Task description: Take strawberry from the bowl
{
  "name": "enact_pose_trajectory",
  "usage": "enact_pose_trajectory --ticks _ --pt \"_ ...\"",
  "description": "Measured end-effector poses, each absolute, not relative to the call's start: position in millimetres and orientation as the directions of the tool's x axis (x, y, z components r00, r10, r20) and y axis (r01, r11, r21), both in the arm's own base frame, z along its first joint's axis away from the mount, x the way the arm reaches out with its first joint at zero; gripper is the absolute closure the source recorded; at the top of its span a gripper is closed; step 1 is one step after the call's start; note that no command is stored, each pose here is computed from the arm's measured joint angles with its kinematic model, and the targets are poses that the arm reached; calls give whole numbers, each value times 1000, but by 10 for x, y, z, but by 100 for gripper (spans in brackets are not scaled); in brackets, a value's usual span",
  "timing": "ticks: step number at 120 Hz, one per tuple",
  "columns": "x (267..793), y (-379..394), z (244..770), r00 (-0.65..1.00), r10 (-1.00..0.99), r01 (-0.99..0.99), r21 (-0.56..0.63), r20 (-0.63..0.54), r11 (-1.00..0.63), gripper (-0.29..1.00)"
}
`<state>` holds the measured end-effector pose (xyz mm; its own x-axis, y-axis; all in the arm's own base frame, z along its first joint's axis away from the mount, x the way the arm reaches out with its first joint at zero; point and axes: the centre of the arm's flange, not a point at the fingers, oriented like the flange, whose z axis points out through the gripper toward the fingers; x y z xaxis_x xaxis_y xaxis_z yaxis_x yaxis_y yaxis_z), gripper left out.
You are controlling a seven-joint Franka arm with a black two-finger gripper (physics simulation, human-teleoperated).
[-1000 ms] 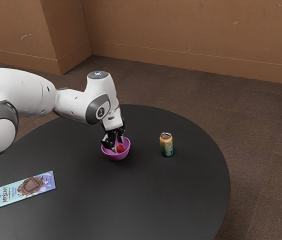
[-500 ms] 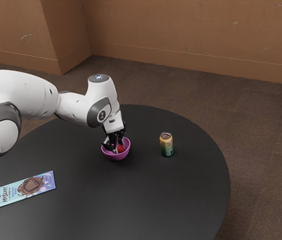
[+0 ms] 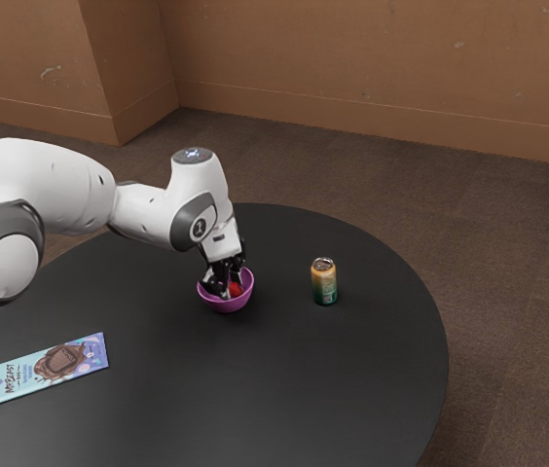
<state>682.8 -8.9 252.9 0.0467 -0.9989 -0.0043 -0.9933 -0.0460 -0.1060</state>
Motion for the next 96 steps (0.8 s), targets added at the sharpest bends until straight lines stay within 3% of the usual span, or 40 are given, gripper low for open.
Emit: enact_pose_trajectory --ticks 23,41,63,96 --pt "6828 -86 2531 57 -998 -992 -112 -2 -57 40" --pt "6815 -86 2564 63 -998 -991 -116 -1 -62 58" --pt "6787 -75 2639 71 -997 -989 -127 2 -70 64" --pt "6031 -310 3319 73 -997 -987 -142 27 -76 66"
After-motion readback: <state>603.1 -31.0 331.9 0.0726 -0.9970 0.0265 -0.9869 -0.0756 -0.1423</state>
